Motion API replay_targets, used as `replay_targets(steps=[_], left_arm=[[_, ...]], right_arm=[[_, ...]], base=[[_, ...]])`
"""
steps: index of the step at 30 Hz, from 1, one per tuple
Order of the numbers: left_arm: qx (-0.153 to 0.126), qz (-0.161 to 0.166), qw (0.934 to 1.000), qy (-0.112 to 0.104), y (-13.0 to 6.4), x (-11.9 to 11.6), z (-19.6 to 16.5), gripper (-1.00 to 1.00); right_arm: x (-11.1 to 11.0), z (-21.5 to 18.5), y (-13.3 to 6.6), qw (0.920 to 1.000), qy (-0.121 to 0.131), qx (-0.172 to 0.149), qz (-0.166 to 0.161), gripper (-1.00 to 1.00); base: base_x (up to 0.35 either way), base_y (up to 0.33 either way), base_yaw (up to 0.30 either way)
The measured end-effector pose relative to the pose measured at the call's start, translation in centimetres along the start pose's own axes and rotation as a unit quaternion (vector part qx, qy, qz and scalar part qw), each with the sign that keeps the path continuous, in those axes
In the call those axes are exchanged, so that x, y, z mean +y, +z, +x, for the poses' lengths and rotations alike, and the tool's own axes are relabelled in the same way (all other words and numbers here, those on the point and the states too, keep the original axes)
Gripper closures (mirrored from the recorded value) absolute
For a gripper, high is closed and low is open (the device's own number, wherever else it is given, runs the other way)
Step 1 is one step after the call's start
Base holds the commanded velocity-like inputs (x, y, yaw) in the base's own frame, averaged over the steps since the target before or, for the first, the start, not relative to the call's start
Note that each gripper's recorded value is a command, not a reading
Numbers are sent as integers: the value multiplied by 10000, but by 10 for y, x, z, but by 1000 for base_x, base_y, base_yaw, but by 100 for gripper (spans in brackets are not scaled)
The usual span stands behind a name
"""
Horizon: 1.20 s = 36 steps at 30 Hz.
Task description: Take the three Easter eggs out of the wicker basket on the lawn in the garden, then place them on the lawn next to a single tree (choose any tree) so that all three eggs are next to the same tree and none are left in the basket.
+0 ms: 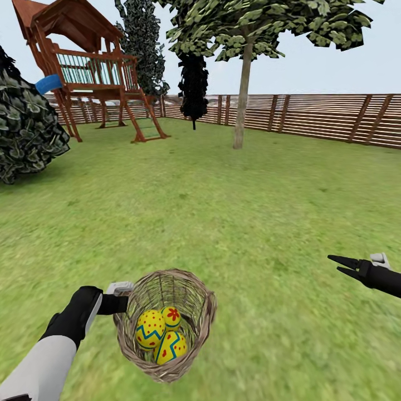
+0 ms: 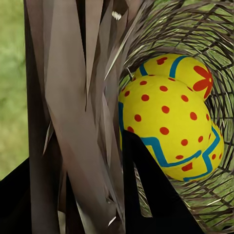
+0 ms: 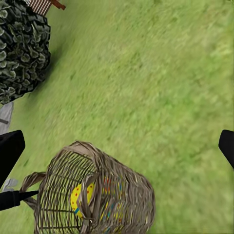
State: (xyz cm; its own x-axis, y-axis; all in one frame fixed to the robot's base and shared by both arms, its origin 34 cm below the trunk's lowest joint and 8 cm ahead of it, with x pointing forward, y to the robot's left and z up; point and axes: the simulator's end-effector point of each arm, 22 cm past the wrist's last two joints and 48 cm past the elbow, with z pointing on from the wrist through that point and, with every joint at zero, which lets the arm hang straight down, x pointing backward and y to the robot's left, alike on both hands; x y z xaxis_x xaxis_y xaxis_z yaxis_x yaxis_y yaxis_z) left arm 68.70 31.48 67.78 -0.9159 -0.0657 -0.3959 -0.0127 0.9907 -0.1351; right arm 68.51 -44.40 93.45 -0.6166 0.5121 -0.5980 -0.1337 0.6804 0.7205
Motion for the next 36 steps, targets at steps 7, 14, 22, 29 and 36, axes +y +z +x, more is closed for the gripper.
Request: replay_targets(steps=[7,14,22,29,36], left_arm=[[6,-5,10000,-2,0,1,0,100],[6,-3,10000,-6,0,1,1,100],[7,-7,10000,-4,0,1,1,100],[9,-8,10000,-2,0,1,1,100],[24,-12,10000,-12,0,3,2,100]], right_arm=[[0,0,0,10000,-4,3,12,-100],[-1,-1,-1,10000,-10,1,21,-100],[-5,3,0,9999,-73,67,132,-100],[14,58,56,9891,-972,916,618,-100],[42,82,84,9849,-1252,1088,493,-100]], base=[[330,0,0],[330,0,0],[330,0,0],[330,0,0],[330,0,0]])
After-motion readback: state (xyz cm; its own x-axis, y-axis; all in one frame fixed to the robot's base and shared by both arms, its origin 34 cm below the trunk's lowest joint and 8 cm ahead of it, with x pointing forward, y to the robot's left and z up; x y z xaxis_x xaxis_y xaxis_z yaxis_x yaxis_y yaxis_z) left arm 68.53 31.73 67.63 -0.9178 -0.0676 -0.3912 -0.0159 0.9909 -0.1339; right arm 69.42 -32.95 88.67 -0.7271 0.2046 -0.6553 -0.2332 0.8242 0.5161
